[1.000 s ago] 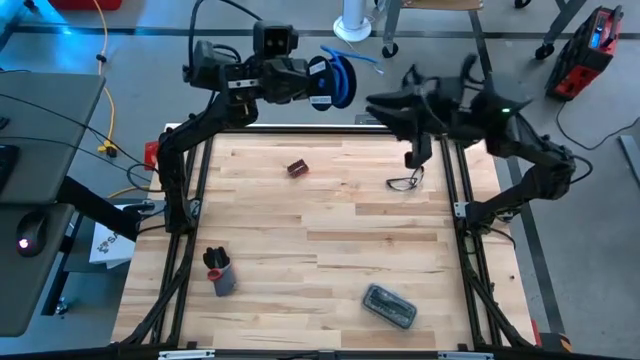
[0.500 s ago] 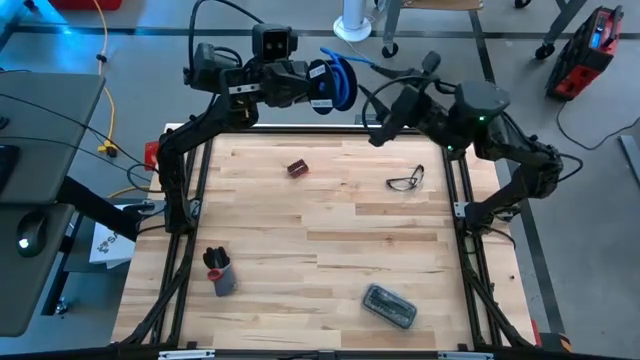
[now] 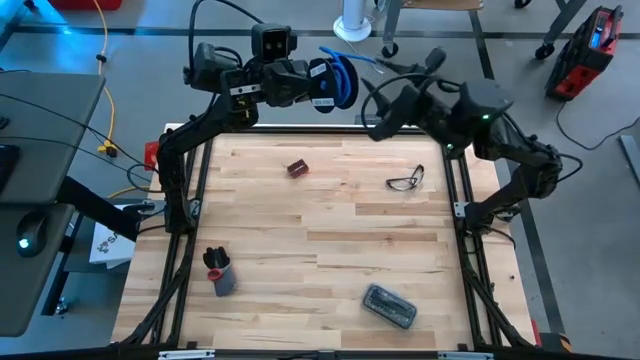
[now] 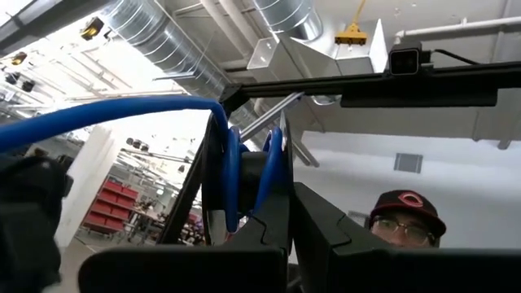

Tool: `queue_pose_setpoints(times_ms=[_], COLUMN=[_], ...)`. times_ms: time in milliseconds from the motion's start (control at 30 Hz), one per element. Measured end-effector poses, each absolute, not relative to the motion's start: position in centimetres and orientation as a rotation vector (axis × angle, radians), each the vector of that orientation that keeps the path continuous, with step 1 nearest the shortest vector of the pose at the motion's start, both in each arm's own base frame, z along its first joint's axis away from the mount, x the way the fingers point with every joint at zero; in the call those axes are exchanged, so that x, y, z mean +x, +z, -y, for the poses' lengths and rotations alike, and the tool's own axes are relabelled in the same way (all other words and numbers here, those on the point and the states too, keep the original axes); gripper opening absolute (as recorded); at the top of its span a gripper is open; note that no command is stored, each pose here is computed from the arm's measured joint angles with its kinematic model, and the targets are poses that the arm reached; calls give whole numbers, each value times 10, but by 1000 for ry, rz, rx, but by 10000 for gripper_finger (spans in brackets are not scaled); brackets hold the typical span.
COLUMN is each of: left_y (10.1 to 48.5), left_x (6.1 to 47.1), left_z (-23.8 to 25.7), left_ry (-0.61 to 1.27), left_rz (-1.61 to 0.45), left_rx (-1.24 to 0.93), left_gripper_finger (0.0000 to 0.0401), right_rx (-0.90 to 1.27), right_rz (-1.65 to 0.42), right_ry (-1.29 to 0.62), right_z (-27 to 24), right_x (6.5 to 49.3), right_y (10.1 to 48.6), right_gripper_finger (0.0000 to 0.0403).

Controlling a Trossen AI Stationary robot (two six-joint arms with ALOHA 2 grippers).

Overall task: Coil cords
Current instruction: Coil the blue wire onto the spool

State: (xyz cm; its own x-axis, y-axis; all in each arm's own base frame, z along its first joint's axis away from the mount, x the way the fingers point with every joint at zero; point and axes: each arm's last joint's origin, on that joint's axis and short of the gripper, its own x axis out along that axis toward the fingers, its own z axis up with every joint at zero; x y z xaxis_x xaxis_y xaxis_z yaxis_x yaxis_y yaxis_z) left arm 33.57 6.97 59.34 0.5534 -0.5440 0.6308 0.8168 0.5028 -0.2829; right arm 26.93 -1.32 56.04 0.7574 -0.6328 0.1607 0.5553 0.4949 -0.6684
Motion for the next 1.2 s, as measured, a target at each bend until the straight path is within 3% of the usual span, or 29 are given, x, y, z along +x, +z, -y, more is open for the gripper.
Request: queue_pose_setpoints(times_ms=[867, 1200], left_y=[591, 591], left_x=[340, 340], left_z=[-67, -67], left_ry=[-846, -842], left_rz=[469, 473], left_rx=[-628, -619], left_gripper_finger=[0, 0], right_rx=[-802, -805], right_rz=[-234, -243], right_ry=[-772, -804], right_z=[27, 24], right_x=[282, 282], right_y=[547, 548], right_gripper_finger=[180, 102])
